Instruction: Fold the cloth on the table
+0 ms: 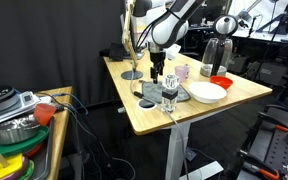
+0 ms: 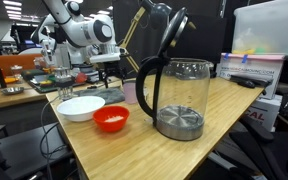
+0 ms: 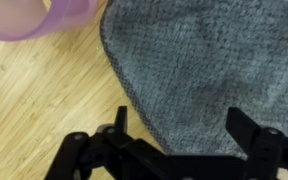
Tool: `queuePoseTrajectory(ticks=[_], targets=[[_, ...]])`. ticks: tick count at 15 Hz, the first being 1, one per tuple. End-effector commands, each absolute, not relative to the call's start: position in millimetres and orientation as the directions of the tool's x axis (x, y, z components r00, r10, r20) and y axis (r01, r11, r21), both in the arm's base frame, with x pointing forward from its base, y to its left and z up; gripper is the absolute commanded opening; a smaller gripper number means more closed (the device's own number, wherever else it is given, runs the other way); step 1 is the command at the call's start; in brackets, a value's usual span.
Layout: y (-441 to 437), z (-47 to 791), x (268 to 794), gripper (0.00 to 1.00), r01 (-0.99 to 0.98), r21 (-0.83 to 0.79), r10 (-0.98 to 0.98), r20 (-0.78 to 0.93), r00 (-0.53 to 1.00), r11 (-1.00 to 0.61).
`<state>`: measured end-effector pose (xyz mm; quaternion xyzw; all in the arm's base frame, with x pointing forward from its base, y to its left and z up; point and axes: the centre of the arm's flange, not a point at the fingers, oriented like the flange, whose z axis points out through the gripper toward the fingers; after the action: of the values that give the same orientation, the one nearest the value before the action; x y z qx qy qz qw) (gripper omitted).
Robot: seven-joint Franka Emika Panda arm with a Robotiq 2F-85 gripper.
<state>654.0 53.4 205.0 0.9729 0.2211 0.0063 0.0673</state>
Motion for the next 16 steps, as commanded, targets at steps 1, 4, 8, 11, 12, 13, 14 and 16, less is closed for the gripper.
queuePoseTrajectory(ticks=[1,4,8,11,12,13,14,16], targets=[[40.3,200.5,677.3,1.00,0.493,0.128,0.494,-0.021,0.869,-0.861],[27.0,203.2,685.8,1.00,0.537,0.085,0.538,-0.008,0.843,-0.839],[25.5,211.7,690.4,1.00,0.614,-0.016,0.613,0.032,0.789,-0.789],[25.6,211.1,688.3,1.00,0.663,-0.062,0.664,0.009,0.748,-0.746],[24.3,209.4,687.0,1.00,0.680,-0.067,0.682,-0.008,0.732,-0.730],[22.4,206.3,686.2,1.00,0.696,-0.066,0.698,-0.028,0.715,-0.715],[21.1,203.1,685.7,1.00,0.705,-0.065,0.708,-0.043,0.705,-0.706],[19.7,197.8,686.2,1.00,0.718,-0.061,0.720,-0.057,0.691,-0.694]])
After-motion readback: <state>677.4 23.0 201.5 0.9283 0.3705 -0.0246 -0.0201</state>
